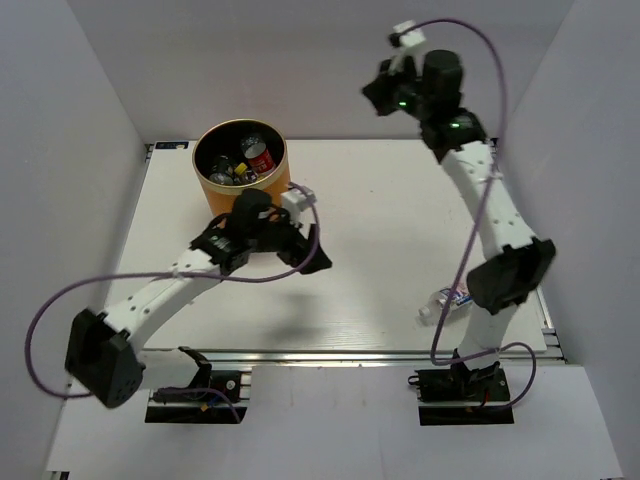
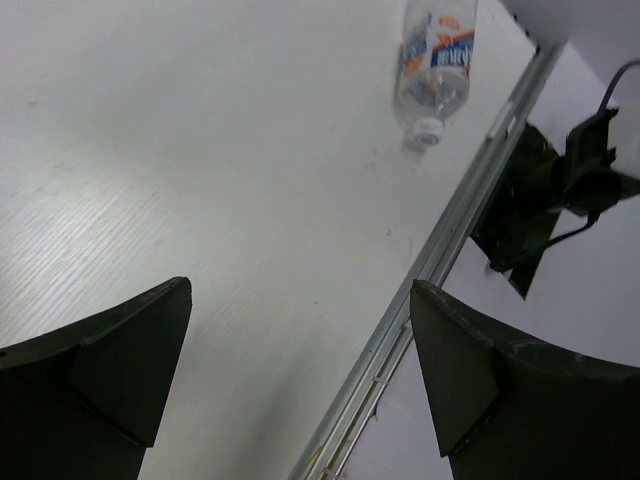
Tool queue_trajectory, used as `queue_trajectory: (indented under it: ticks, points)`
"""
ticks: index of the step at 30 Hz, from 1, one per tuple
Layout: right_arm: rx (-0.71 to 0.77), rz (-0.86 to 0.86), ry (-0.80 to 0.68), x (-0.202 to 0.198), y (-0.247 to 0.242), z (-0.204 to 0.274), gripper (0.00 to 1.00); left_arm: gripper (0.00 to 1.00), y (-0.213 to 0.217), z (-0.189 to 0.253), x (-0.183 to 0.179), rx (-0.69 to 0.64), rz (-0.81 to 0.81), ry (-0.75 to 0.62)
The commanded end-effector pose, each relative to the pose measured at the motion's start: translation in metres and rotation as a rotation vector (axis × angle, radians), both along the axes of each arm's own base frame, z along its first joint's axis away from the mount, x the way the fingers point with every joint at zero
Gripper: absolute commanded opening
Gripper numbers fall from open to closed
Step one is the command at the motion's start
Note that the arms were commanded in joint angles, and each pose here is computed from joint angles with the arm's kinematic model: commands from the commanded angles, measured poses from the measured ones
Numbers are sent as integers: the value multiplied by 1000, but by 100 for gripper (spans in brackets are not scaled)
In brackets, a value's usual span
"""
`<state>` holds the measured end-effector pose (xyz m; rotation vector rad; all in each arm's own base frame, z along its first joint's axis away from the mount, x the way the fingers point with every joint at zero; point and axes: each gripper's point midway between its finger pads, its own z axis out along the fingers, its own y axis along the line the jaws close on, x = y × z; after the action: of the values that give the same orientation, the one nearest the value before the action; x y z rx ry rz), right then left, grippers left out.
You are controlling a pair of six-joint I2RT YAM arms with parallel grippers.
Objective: Put the plastic bottles in the bin
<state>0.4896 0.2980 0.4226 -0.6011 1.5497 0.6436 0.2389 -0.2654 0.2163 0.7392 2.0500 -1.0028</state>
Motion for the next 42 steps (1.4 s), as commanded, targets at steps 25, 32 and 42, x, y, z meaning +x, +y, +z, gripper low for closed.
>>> queue_trajectory:
  ticks: [25,32,42]
  points:
    - [-52,-758,596,-135,-391,-68,89,100,-323,-59,-56,70,-478,-232]
    - [-28,-708,588,-153,-390,-83,89,100,-360,-93,-80,149,-497,-254]
    - [3,-616,563,-162,-377,-88,88,96,-345,-171,-62,385,-383,-243]
